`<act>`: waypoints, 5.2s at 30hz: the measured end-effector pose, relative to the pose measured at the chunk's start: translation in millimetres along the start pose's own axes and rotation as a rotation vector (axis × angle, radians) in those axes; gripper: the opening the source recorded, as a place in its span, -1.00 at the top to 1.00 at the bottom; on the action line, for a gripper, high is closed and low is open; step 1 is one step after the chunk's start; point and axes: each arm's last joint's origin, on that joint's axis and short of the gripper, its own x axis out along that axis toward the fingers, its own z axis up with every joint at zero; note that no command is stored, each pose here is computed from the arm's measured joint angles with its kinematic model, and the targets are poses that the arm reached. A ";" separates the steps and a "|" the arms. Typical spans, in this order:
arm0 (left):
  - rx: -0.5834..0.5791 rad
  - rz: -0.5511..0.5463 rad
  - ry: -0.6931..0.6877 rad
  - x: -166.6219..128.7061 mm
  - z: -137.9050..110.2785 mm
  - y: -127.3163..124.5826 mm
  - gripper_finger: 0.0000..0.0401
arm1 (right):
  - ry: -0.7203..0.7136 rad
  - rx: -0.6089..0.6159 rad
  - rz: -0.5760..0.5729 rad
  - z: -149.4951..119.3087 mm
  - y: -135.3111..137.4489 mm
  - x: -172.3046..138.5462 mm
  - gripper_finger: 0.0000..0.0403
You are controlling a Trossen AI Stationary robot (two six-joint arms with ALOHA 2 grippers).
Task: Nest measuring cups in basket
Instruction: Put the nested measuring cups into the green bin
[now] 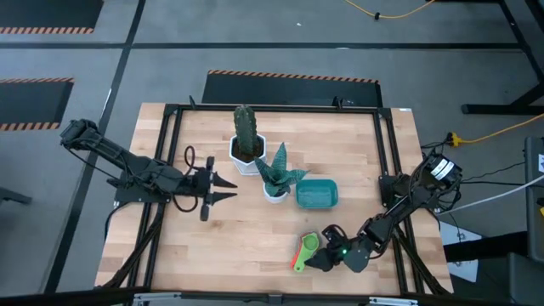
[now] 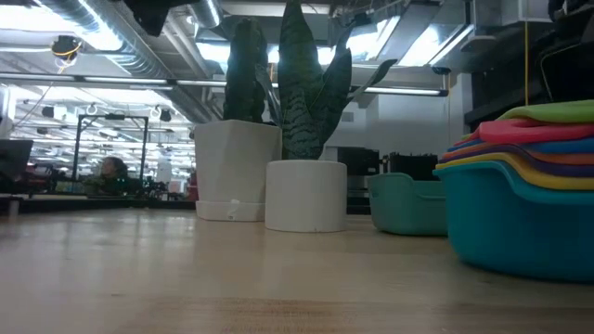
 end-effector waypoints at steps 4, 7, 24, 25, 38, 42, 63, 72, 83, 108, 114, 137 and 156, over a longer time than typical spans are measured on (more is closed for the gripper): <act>-0.048 -0.076 0.009 -0.1 -0.1 -2.3 0.52 | -0.023 0.001 0.011 0.5 0.7 -0.1 -0.97; -0.112 -0.116 0.054 6.9 -6.1 -6.8 0.52 | -0.026 0.003 0.016 0.5 1.3 -0.1 -0.97; -0.293 -0.196 0.201 83.6 -82.4 -58.4 0.52 | -0.116 -0.002 0.025 7.9 2.1 2.0 -0.97; -0.298 -0.191 0.212 88.1 -87.1 -60.0 0.52 | -0.134 -0.001 0.027 9.3 2.4 2.3 -0.97; -0.291 -0.187 0.307 165.5 -109.5 -89.6 0.52 | -0.183 0.023 0.025 21.1 3.9 6.8 -0.97; -0.300 -0.209 0.329 187.3 -111.5 -90.4 0.52 | -0.183 0.028 0.028 21.9 4.4 7.1 -0.97; -0.337 -0.255 0.339 242.4 -108.1 -91.3 0.52 | -0.105 0.052 0.038 21.3 6.7 8.1 -0.97; -0.332 -0.213 0.319 243.3 -106.8 -90.2 0.52 | -0.109 0.052 0.037 22.2 6.8 8.4 -0.97; -0.328 -0.154 0.295 244.2 -106.1 -87.8 0.52 | -0.114 0.047 0.031 23.2 6.2 8.8 -0.94; -0.384 0.019 0.338 242.9 -114.5 -80.4 0.52 | -0.142 0.045 0.005 32.2 4.9 11.9 -0.82; -0.417 0.006 0.325 244.6 -112.3 -78.4 0.52 | -0.142 0.049 0.006 32.2 5.0 11.9 -0.82; -0.470 -0.035 0.306 244.3 -109.4 -83.2 0.52 | -0.243 0.060 0.042 35.1 7.5 11.4 -0.82; -0.485 -0.036 0.260 246.1 -105.0 -81.7 0.52 | -0.241 0.071 0.070 34.8 10.6 11.3 -0.82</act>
